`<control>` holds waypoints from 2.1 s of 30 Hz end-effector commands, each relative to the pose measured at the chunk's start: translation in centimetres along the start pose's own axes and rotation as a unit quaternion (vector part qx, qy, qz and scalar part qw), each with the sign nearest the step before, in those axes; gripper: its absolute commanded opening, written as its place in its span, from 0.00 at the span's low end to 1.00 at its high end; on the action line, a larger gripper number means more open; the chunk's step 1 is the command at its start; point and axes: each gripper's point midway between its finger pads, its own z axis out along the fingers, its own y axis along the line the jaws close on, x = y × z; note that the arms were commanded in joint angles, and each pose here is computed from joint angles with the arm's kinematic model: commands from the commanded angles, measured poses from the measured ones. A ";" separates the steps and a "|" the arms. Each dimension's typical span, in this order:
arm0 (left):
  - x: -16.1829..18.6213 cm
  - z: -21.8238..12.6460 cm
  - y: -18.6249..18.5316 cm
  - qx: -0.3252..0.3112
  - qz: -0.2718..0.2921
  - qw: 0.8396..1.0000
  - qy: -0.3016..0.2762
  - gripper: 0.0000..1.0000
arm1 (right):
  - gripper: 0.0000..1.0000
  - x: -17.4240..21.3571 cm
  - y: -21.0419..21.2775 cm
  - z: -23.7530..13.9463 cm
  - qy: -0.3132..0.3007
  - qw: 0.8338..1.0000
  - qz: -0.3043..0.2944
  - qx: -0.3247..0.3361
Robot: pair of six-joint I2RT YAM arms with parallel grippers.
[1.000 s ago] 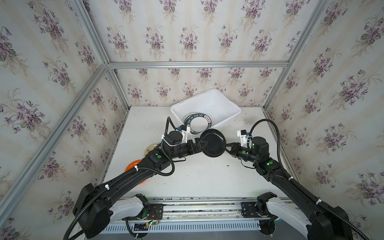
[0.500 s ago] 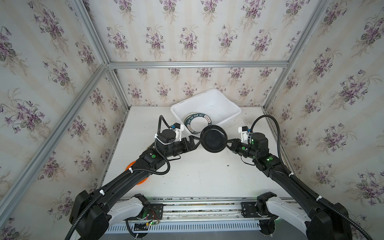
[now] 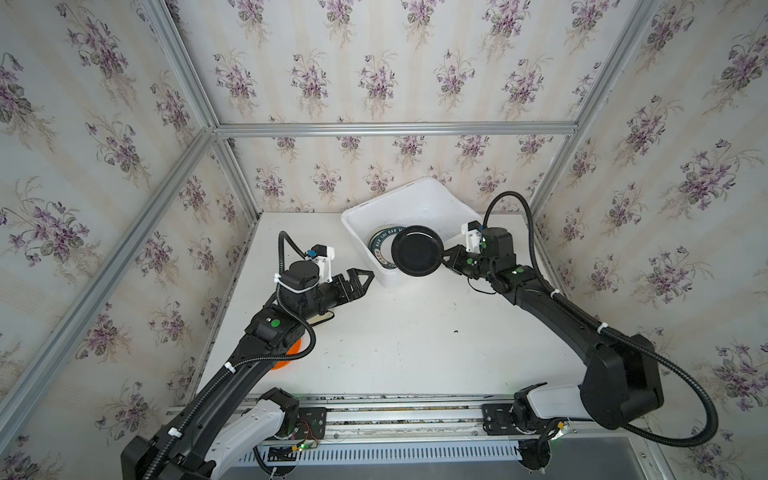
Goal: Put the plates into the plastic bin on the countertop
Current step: 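Carry the black plate into the bin with the right gripper while the left withdraws, then lower the black plate onto the stacked plates and open the right gripper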
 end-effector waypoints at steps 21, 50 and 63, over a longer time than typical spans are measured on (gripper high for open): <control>-1.3 -2.1 7.2 -0.146 0.060 0.987 -0.028 1.00 | 0.00 -5.8 -4.1 12.5 0.104 0.945 -0.175 0.257; -1.6 -2.2 10.4 -0.179 0.048 0.983 -0.014 1.00 | 0.69 -7.8 -4.1 16.7 0.096 0.936 -0.211 0.264; -1.5 -3.8 13.5 -0.220 0.006 0.975 -0.020 1.00 | 0.86 -12.2 6.0 7.2 0.009 0.947 -0.248 0.202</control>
